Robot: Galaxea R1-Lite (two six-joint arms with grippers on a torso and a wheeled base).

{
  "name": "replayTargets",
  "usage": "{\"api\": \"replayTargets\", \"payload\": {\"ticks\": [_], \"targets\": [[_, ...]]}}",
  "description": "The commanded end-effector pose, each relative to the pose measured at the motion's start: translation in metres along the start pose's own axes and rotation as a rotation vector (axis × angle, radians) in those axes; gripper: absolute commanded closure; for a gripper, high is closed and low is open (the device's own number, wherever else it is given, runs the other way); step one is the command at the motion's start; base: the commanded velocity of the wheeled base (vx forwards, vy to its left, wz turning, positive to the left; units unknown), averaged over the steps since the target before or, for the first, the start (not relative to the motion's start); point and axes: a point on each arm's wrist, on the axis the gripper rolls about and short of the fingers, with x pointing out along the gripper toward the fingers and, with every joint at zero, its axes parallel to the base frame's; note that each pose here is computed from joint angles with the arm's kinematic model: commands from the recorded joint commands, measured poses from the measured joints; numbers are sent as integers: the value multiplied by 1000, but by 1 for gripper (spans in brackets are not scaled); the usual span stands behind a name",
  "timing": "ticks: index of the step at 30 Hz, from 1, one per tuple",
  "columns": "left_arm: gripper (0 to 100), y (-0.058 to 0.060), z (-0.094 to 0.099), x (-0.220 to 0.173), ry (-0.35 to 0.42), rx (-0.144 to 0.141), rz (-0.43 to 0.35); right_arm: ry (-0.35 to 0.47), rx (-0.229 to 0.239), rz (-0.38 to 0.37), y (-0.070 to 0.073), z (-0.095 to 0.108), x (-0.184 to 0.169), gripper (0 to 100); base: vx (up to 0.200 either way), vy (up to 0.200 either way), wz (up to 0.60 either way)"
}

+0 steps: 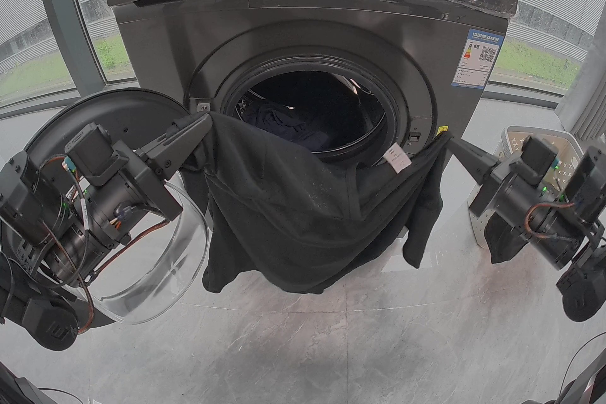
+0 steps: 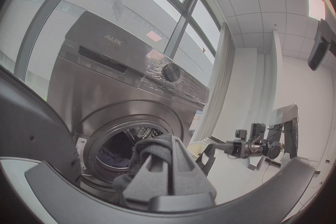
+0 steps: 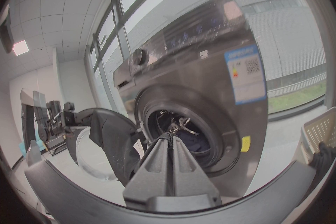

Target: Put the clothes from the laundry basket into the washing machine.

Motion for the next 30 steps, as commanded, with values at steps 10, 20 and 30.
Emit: {"api": "replayTargets", "payload": {"ticks": [10,20,30], "targets": [[100,-15,-3,16,-13,-17,-71,261,48,35,18,-62,-11,0,0,0,0],[100,-24,-4,20,-16,-29,-115,333,63,55,21,-84,-5,0,0,0,0],[100,-26,-4,26,-25,-32,-129,403,78,144,36,-135,31,0,0,0,0]]}}
